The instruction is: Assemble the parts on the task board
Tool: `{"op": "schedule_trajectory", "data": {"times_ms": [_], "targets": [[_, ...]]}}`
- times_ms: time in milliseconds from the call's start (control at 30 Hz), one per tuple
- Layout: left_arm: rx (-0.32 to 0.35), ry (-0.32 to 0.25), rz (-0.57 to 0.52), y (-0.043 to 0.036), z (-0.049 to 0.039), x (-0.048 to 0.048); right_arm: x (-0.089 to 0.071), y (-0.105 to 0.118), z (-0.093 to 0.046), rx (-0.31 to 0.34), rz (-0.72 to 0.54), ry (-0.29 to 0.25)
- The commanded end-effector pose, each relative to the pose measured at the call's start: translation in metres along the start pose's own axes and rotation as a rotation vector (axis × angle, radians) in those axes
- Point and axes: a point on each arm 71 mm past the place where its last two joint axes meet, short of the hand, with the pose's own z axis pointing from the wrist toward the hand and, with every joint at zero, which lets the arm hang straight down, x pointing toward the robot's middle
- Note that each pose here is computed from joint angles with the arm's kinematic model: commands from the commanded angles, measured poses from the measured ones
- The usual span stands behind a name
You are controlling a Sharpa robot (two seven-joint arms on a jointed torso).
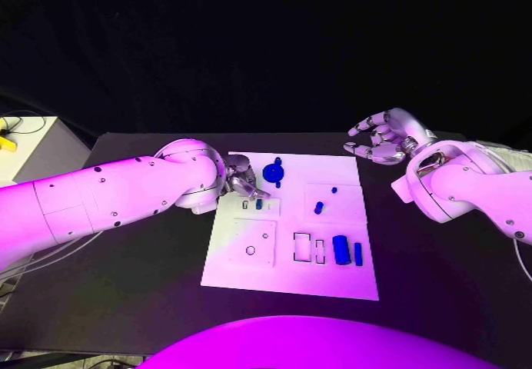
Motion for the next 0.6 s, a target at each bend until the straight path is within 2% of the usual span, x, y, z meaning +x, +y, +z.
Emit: {"op": "schedule_trajectory", "data": {"times_ms": [33, 267, 433, 600], "targets": [[0.021, 0.035, -0.058, -0.0017, -0.0034, -0.0091, 0.000, 0.001, 0.000, -0.015, -0.007, -0.005], [0.010, -0.003, -0.162, 0.0056, -0.0062, -0.0491, -0.001, -0.001, 0.002, -0.011, -0.005, -0.012], [-0.015, -0.033, -0.181, 0.0131, -0.0026, -0.0678, -0.001, -0.002, 0.002, -0.010, -0.004, -0.014], [-0.057, -0.058, -0.139, 0.0195, 0.0083, -0.0813, -0.001, -0.001, 0.003, -0.011, -0.003, -0.013]]}}
